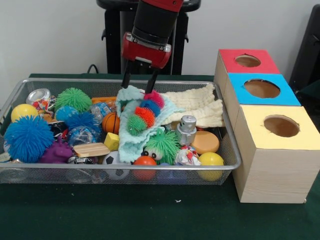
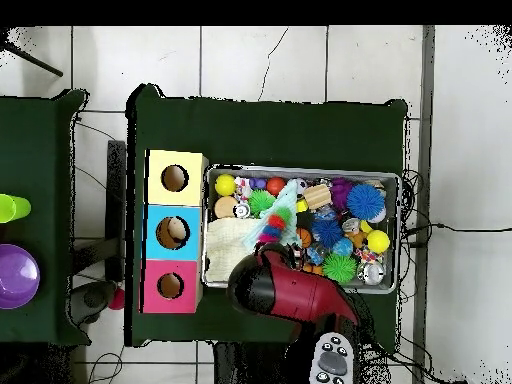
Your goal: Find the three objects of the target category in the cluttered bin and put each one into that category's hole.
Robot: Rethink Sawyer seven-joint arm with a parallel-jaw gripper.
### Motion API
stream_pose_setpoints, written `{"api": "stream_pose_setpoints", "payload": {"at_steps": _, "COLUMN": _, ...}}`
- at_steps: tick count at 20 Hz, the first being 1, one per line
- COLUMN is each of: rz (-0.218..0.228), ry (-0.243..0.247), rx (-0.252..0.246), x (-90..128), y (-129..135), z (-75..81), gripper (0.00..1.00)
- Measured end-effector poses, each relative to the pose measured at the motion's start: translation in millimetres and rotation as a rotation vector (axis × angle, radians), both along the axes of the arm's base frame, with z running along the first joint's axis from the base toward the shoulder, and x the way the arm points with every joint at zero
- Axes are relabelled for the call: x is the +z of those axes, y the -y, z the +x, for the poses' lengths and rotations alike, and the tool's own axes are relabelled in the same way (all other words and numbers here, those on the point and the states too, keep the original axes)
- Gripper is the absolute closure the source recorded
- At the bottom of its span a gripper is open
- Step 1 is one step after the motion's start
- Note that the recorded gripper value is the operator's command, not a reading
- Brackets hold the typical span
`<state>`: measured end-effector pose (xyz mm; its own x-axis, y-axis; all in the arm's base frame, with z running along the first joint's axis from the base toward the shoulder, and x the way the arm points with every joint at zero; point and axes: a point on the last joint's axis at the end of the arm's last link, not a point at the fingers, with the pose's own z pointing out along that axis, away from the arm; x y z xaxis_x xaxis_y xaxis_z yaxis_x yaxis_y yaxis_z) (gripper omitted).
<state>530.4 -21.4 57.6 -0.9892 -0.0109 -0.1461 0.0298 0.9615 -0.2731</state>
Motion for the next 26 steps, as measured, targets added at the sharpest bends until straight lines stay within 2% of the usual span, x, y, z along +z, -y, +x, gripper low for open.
{"api": "stream_pose_setpoints", "payload": {"at_steps": 9, "rz": 0.022, "ry": 0.025, "rx": -0.005, "x": 4.1, "y": -36.7, "z": 11.3, "gripper": 0.00}}
{"api": "stream_pose_setpoints", "payload": {"at_steps": 16, "rz": 0.034, "ry": 0.039, "rx": -0.023, "x": 7.8, "y": -40.1, "z": 17.2, "gripper": 0.00}}
{"api": "stream_pose_setpoints", "payload": {"at_steps": 26, "rz": 0.036, "ry": 0.037, "rx": -0.024, "x": 6.1, "y": -41.2, "z": 16.9, "gripper": 0.00}}
